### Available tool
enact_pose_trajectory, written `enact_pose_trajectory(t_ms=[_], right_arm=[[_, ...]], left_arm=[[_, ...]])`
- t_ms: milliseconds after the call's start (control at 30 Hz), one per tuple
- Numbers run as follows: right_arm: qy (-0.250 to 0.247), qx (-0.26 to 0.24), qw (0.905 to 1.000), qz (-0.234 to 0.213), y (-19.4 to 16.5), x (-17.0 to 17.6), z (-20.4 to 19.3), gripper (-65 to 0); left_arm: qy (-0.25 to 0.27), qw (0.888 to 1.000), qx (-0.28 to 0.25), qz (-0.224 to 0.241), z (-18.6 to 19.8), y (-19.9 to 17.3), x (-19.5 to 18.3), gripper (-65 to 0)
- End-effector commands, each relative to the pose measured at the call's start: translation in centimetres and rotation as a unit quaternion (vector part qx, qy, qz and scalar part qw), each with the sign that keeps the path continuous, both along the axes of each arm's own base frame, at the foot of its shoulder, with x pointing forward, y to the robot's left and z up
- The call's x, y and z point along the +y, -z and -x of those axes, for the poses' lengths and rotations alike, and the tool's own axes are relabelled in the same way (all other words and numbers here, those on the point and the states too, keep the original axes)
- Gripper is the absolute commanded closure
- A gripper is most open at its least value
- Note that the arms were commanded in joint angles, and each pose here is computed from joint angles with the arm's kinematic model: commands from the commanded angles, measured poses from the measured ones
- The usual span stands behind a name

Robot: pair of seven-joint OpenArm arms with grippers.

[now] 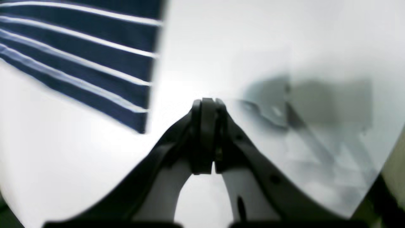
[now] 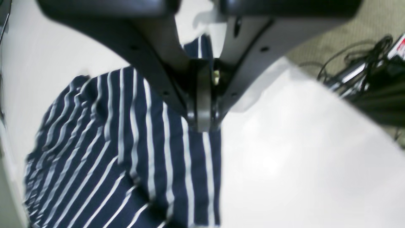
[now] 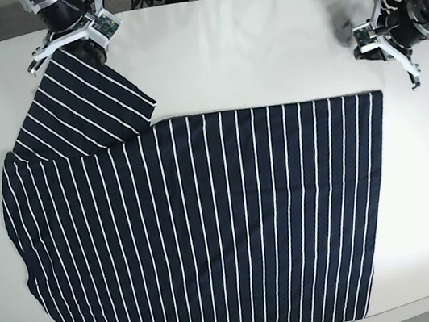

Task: Fold the T-shirt properly
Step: 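Grasp the sleeve with the right gripper and the hem corner with the left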

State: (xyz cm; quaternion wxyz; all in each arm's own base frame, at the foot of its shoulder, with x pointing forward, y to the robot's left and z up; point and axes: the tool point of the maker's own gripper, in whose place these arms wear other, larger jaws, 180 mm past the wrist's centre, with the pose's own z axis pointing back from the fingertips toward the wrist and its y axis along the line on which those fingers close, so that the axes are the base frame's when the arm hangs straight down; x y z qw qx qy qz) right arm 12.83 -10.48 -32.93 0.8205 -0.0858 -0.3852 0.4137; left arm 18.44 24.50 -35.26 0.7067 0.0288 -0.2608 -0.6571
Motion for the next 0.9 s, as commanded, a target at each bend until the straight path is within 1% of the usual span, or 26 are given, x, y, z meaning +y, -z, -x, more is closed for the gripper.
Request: enact_pose_trajectory(t_ms=[0,33,67,133,200,233,267,400,467,700,867], right_arm=[[-0.002,-0.016,0.9999,-0.006,-0.8,0.2,-0.4,0.0],[-0.002,-0.016,0.9998,-0.006,-0.8,0.2,-0.4,0.0],[-0.002,-0.016,0.9998,-0.006,-0.8,0.2,-0.4,0.0],[-0.002,-0.016,0.9999,-0.007,-0.8,0.2,-0.4,0.0],[-0.002,-0.016,0.9999,-0.007,-0.8,0.2,-0.4,0.0],[-0.002,-0.016,0.9999,-0.006,-0.8,0.2,-0.4,0.0],[-0.002,-0.015,0.9999,-0.006,-0.8,0.2,-0.4,0.0],[-0.002,-0.016,0.9999,-0.006,-0.8,0.2,-0.4,0.0],[-0.002,-0.016,0.9999,-0.006,-0.8,0.2,-0.4,0.0],[-0.001,-0.015,0.9999,-0.006,-0.8,0.1,-0.4,0.0],[0.01,-0.021,0.9997,-0.007,-1.0,-0.1,-0.6,0.0]], left_arm=[[0.02,1.0,-0.001,-0.014,-0.4,0.0,0.5,-2.9],[0.031,0.999,0.004,-0.031,-0.4,0.7,1.1,-5.5],[0.041,0.998,0.007,-0.044,-0.5,1.2,1.6,-9.4],[0.053,0.997,0.01,-0.061,-0.9,1.9,2.3,-21.7],[0.056,0.996,0.015,-0.066,-1.2,2.5,2.6,-33.9],[0.057,0.996,0.018,-0.068,-1.3,2.8,2.7,-37.3],[0.058,0.996,0.021,-0.07,-1.5,3.0,2.8,-38.2],[0.066,0.994,0.028,-0.081,-2.1,4.0,3.0,-38.2],[0.08,0.992,0.029,-0.097,-2.4,4.5,3.3,-38.2],[0.116,0.985,0.044,-0.124,-2.7,5.9,3.5,-38.2],[0.12,0.985,0.032,-0.123,-3.6,6.1,3.0,-38.2]])
